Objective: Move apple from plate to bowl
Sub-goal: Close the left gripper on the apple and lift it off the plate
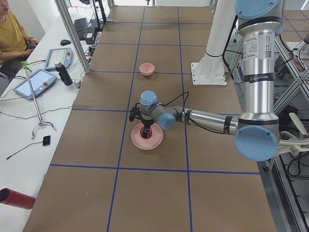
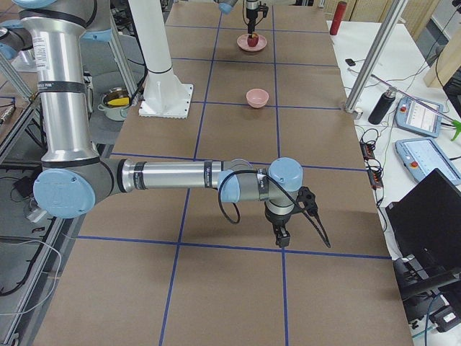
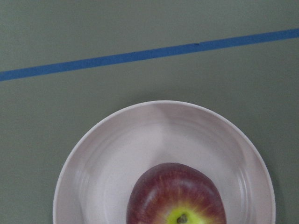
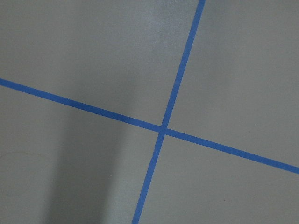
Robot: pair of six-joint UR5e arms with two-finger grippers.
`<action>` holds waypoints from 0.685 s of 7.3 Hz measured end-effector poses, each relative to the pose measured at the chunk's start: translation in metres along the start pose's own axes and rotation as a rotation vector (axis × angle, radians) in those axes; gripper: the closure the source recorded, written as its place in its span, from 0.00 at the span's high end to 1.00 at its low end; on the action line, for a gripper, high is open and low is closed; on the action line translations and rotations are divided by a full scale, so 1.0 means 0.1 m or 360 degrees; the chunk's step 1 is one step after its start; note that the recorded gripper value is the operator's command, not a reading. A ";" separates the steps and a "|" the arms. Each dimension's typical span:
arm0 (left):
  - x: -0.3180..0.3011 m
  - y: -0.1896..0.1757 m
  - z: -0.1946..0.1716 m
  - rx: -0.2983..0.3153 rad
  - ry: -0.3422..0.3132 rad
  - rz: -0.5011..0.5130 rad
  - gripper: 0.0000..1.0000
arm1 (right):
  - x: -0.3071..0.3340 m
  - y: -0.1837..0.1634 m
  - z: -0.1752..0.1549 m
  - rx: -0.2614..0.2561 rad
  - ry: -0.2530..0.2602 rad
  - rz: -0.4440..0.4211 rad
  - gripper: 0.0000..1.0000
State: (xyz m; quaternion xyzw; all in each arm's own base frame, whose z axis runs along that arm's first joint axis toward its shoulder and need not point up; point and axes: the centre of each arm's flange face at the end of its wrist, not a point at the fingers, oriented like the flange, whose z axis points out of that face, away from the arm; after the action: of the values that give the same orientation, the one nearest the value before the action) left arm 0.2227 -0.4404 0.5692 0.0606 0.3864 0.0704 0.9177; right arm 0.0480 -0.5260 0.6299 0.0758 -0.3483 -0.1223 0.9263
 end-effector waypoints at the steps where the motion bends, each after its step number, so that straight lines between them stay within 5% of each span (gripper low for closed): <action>1: 0.04 0.01 0.06 -0.0014 -0.0003 -0.0001 0.98 | 0.00 0.00 0.00 0.0000 0.0000 0.0002 1.00; 3: 0.09 -0.13 0.21 -0.0027 -0.0008 -0.0003 0.96 | 0.00 -0.01 0.00 0.0001 -0.0001 0.0011 1.00; 5: 0.12 -0.22 0.28 -0.0029 -0.0011 0.0001 0.51 | -0.01 -0.01 -0.01 0.0004 -0.0003 0.0015 1.00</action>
State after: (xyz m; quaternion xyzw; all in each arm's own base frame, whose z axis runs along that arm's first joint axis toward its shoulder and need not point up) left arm 0.2526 -0.4617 0.5763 0.0527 0.3824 0.0740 0.9195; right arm 0.0478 -0.5266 0.6288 0.0751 -0.3497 -0.1175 0.9264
